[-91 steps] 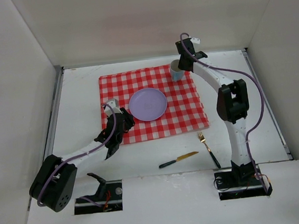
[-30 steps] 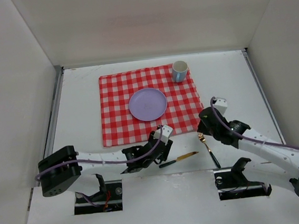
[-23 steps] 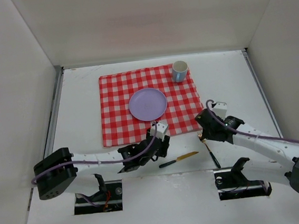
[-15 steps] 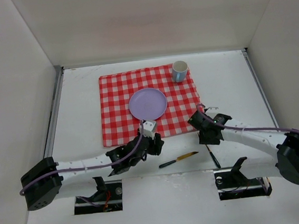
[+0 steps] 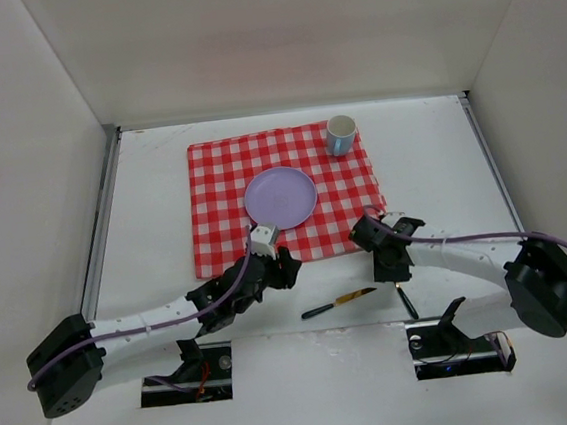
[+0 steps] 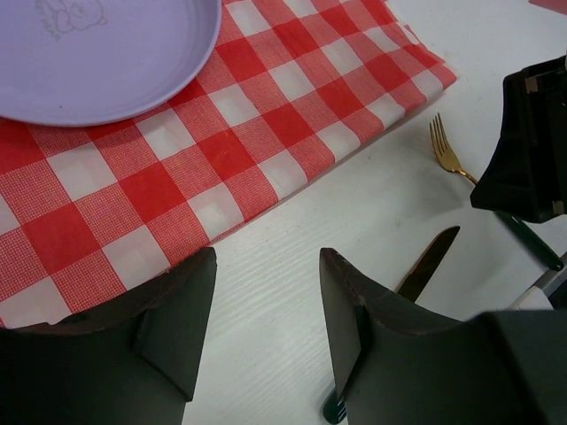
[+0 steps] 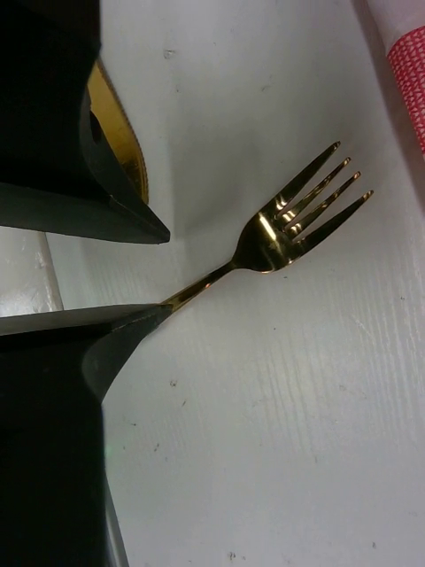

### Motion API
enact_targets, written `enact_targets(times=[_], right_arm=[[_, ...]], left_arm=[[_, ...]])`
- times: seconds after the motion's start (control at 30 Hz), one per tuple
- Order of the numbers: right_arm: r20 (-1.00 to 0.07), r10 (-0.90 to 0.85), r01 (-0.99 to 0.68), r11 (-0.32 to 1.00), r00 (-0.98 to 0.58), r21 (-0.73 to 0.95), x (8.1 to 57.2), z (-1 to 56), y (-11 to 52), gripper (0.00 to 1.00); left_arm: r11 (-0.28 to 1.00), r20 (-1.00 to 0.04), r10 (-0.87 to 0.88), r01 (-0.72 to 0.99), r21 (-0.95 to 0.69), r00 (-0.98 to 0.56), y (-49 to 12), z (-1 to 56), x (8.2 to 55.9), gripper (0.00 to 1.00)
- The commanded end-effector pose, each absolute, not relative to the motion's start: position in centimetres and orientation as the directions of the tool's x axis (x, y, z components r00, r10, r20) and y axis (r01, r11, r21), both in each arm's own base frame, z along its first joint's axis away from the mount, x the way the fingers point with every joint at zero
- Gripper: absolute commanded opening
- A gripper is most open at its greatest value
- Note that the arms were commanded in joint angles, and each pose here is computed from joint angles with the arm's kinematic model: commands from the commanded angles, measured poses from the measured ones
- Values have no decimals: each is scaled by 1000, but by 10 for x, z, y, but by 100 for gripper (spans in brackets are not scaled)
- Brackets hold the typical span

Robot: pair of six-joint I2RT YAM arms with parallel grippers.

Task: Set the dinner table for one person

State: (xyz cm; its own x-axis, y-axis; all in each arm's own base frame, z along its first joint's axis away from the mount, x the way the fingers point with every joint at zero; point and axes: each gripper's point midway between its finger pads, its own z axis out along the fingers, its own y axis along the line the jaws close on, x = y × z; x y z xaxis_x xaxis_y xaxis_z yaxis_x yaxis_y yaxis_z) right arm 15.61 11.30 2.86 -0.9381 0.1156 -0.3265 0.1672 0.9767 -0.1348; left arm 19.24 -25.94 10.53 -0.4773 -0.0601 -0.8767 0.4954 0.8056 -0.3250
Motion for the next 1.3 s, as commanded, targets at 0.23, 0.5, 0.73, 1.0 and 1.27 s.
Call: enact_targets(times=[0.23,0.5,0.73,1.0,1.27], right_arm=[[-353,150,198,975,-923,-104,176,32,108,39],[-327,107,159,978,-939,-135,183,31,106,39],[-266,73,114,983,-961,-141,187,27,113,27],[-240,85,108,990,-967,-85,187,27,121,11],[-255,92,112,992,-962,-63,192,24,125,26]], left_arm=[[777,-875,-143,495,-388,-463,-261,124,197,47],[781,-874,-159,483,-395,-459,-255,125,201,47],[778,-873,-185,476,-410,-451,-248,129,205,47],[783,-858,-215,443,-437,-466,-238,123,211,47],[776,-849,-241,432,-460,-471,-234,124,213,47]])
